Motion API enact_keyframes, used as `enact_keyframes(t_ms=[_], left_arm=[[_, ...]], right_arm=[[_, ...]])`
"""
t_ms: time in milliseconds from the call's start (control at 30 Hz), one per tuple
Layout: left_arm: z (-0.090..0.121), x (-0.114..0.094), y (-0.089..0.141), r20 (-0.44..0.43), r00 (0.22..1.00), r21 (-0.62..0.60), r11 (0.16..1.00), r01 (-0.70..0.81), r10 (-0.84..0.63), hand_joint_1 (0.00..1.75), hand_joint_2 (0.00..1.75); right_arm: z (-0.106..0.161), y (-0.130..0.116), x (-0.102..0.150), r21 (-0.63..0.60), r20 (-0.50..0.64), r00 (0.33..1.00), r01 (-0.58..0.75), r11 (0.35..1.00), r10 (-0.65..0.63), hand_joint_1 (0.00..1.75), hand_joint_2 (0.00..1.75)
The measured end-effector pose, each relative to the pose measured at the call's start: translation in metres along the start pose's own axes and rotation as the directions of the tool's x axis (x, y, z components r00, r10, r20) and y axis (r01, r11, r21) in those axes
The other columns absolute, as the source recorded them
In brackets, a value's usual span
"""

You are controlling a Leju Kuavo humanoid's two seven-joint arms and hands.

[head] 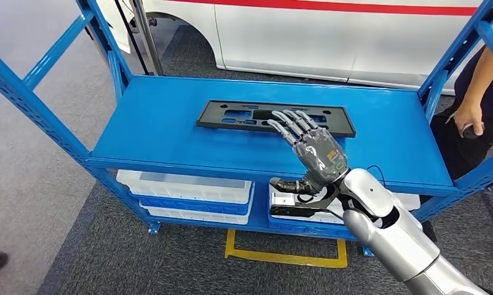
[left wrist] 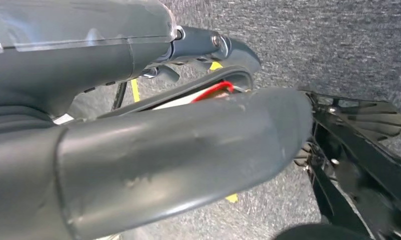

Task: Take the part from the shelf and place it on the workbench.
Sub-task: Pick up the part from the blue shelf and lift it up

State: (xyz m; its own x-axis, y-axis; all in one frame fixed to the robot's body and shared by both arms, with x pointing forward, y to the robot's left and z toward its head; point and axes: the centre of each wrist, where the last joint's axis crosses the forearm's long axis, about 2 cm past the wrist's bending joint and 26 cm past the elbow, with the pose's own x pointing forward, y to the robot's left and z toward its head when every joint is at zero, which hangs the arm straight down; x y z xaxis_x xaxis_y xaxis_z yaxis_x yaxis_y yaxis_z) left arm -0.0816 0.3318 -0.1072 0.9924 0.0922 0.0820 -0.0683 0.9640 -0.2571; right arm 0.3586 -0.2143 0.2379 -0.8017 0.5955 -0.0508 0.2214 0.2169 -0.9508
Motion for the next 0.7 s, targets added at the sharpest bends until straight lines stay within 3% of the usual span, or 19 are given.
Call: enact_keyframes(t_ms=[700], left_arm=[[-0.0003,-0.0005,-0.0013,-0.001,1.0,-0.003,1.0,0.0,0.0,0.0,0.0]], right_arm=[[-0.0077,0.0081,0.0101,0.022,0.018,1.0,0.02,1.0,-0.02,0.0,0.0]])
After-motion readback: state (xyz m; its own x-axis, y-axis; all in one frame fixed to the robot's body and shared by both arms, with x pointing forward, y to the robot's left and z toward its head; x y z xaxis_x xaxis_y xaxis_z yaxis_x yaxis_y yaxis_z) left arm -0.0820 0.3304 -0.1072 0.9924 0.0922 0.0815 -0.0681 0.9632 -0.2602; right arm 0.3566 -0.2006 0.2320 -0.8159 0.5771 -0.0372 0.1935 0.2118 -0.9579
